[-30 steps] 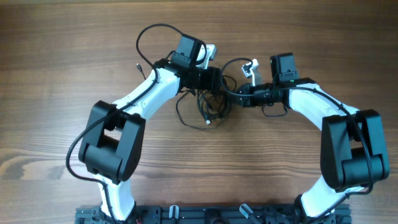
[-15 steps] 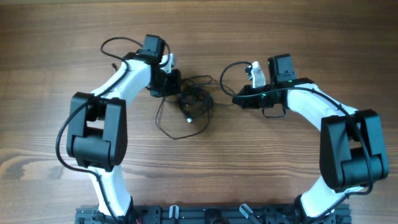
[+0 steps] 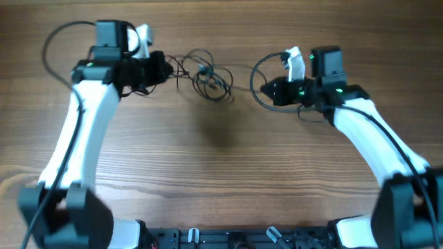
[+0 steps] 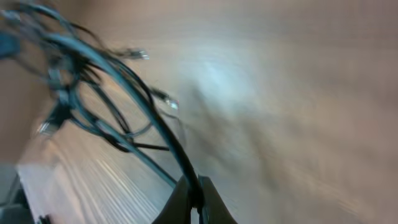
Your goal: Untangle cables
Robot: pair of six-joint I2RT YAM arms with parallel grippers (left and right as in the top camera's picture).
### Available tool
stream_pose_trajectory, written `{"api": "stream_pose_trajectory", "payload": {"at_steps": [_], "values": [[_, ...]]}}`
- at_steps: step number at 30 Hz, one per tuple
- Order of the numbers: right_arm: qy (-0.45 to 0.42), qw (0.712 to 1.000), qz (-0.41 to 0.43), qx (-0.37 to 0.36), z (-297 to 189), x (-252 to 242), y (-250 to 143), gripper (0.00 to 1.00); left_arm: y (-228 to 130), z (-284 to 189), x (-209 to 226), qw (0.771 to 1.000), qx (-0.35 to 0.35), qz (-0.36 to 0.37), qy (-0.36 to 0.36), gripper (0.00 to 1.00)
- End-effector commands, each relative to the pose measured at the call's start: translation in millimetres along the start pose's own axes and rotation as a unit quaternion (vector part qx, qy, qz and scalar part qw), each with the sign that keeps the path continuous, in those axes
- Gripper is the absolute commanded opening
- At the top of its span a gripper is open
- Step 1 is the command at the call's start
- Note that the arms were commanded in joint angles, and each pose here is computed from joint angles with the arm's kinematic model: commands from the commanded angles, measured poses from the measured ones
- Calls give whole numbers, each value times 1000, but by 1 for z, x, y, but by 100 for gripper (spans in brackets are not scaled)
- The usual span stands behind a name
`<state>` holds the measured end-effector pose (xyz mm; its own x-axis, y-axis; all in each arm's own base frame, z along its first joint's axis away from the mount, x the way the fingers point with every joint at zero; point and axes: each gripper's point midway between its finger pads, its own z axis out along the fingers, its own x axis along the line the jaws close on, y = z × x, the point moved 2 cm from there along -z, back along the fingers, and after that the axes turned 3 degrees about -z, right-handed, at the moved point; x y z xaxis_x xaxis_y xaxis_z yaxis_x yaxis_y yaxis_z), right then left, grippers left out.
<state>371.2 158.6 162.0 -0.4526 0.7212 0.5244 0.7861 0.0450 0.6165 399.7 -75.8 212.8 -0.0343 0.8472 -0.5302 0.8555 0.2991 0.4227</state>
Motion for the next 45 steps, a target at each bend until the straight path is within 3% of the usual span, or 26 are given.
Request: {"api": "stream_pose_trajectory", "payload": {"at_steps": [1,5,9,10,12,13,15,16,19,22,23,24,26,27,29,30,31,32,33,38,41,44,45], "values": [[11,993,-79,-90,-41,18,40,4,33,-59,4,993,-111,26,39,4],[32,984,-101,-144,-59,38,64,4,17,-58,2,996,-80,17,27,4],[4,994,-51,-92,-46,19,40,4,-17,-24,27,999,-3,-15,50,4],[-8,997,-24,-69,-41,11,29,4,-31,-11,36,998,27,-25,58,9],[-40,997,57,-16,-35,-5,2,8,-61,10,52,992,86,-47,76,25],[-50,995,86,15,-33,-9,-14,16,-72,16,59,988,112,-59,85,58],[-52,993,94,38,-33,-10,-25,34,-77,19,64,986,126,-67,90,75],[-49,994,91,39,-33,-9,-25,51,-75,19,62,987,122,-65,84,88],[-49,994,88,34,-32,-9,-23,73,-67,21,38,992,114,-60,10,100],[-98,988,118,31,-34,-24,-24,73,-65,27,14,993,108,-32,-35,100],[-122,983,131,32,-35,-31,-27,66,-66,30,6,993,107,-19,-42,100],[-139,980,136,33,-36,-36,-30,42,-66,36,-6,993,103,1,-53,100],[-159,974,159,29,-36,-44,-33,13,-67,42,-27,992,95,34,-72,100],[-161,972,166,32,-33,-47,-35,4,-69,48,-45,990,87,63,-89,100],[-154,971,180,43,-27,-49,-40,8,-75,59,-71,985,75,100,-117,100],[-152,970,185,51,-23,-51,-44,21,-79,65,-82,984,74,104,-126,79],[-146,968,192,61,-19,-53,-48,32,-82,73,-89,986,73,86,-119,31],[-138,967,200,69,-14,-55,-52,40,-87,83,-92,990,74,64,-100,8],[-130,966,210,76,-11,-56,-55,40,-95,92,-93,992,76,57,-80,4],[-45,952,272,129,22,-56,-79,40,-110,125,-71,997,51,47,41,17],[-28,932,324,162,49,-61,-99,33,-96,122,-53,997,38,16,64,24],[-25,920,346,185,78,-62,-118,29,-86,115,-27,996,48,-20,76,25],[-23,921,341,185,84,-62,-119,23,-85,113,-18,995,54,-32,83,25]]}}
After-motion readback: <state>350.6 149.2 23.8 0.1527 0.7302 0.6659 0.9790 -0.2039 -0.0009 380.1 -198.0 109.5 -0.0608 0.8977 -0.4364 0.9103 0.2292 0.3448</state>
